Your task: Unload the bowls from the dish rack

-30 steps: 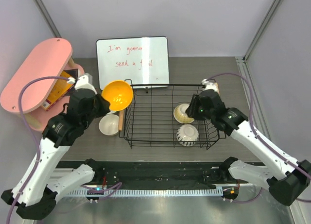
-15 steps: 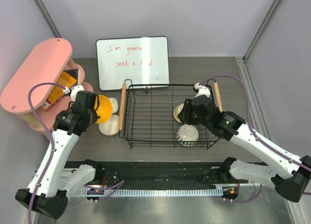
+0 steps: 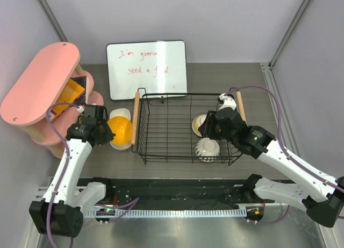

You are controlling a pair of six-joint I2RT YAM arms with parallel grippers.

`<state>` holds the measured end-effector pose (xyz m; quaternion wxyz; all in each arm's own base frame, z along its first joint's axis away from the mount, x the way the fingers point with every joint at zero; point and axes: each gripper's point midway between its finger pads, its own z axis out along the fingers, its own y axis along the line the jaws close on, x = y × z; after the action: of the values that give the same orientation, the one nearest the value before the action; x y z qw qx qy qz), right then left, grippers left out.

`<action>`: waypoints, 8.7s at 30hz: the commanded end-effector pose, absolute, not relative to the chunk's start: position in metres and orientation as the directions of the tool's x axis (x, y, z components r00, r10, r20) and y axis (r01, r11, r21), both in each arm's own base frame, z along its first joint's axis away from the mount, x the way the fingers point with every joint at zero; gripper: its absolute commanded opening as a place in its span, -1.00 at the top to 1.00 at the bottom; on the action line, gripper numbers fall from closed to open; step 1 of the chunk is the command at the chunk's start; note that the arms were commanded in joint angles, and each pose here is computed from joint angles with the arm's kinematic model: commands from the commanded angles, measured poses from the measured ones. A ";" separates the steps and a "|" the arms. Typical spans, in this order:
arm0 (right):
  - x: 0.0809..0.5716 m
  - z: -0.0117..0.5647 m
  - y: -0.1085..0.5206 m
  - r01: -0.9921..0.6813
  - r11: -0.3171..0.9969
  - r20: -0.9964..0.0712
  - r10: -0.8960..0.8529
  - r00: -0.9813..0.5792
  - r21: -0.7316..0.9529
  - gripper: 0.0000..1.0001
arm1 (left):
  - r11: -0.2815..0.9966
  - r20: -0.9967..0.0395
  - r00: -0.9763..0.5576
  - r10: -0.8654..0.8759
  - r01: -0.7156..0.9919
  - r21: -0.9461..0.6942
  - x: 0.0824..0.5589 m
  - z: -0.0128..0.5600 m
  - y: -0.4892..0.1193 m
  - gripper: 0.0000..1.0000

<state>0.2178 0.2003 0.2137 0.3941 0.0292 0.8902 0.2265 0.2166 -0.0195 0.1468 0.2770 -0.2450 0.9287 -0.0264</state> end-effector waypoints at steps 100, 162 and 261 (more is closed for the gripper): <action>0.189 0.069 0.158 0.124 0.957 -0.502 0.246 -0.829 0.264 -0.39 | 0.582 -0.186 -0.973 0.135 0.230 -0.780 0.192 0.059 -0.420 -0.54; 0.209 0.189 0.152 0.060 0.914 -0.674 0.339 -0.657 0.402 -0.44 | 0.829 -0.481 -0.876 -0.039 0.241 -0.505 0.257 0.164 -0.304 1.00; 0.217 0.153 0.182 -0.005 0.914 -0.633 0.277 -0.723 0.405 -0.44 | 0.920 -0.592 -0.738 -0.324 -0.391 -0.015 0.243 0.168 0.010 -0.47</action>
<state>0.2141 0.1788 0.1479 0.3526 0.0789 0.9142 0.1834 0.2461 -0.0054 0.1917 0.3456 -0.1600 0.9222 0.0674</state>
